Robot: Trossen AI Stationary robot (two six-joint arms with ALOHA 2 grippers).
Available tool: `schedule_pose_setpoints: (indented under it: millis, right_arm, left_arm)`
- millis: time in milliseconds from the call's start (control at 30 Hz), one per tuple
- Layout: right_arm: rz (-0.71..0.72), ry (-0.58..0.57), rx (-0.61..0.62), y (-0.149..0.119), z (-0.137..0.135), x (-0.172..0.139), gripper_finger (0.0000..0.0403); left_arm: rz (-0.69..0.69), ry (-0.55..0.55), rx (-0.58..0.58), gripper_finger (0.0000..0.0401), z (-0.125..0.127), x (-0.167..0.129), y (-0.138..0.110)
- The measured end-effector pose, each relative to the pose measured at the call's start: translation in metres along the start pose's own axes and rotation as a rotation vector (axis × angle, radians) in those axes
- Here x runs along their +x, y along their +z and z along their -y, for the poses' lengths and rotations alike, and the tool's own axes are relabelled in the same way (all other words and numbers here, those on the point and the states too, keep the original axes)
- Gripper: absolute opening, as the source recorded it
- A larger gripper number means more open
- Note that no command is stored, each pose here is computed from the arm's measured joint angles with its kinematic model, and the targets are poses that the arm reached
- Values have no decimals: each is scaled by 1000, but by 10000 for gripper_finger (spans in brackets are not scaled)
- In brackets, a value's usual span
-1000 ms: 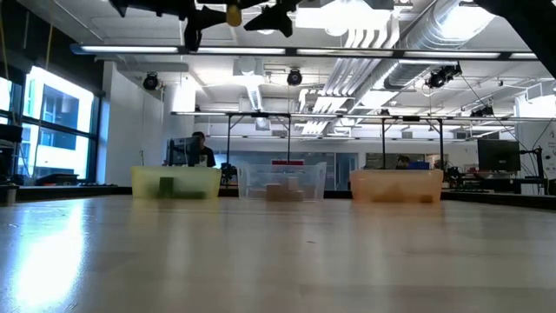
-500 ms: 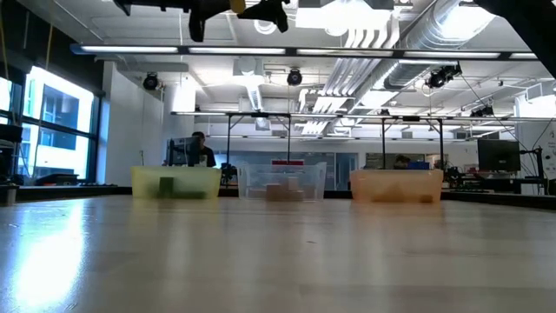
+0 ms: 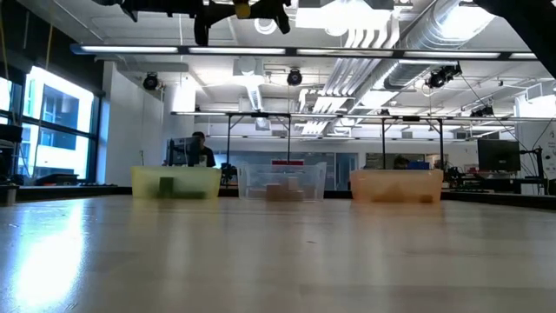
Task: Sort & place blocks by color
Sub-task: Put the yellow block into the orange bin
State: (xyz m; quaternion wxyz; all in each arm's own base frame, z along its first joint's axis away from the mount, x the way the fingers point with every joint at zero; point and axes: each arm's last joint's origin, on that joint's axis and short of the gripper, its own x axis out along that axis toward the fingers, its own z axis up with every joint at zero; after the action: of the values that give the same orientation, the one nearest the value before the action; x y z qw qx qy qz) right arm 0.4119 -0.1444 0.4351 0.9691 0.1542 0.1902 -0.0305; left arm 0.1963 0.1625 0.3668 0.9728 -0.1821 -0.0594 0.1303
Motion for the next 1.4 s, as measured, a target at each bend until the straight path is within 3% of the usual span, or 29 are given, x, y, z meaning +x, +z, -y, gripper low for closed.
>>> schedule_pose_setpoints:
  millis: [333,533,867,1200,1400]
  right_arm:
    - [-6,-38,-15,-1,1,0,109]
    - [-34,-60,-5,-4,2,0,109]
    - [-84,-171,6,-10,6,-1,109]
    - [-91,-282,31,-10,22,-6,109]
    - [-187,-383,18,-18,39,-14,109]
  left_arm:
    - [12,21,10,140,-1,1,0]
    - [12,27,96,173,-1,2,0]
    - [35,30,106,227,-2,1,2]
    - [49,58,104,232,-11,-4,7]
    - [56,80,119,234,-15,-7,9]
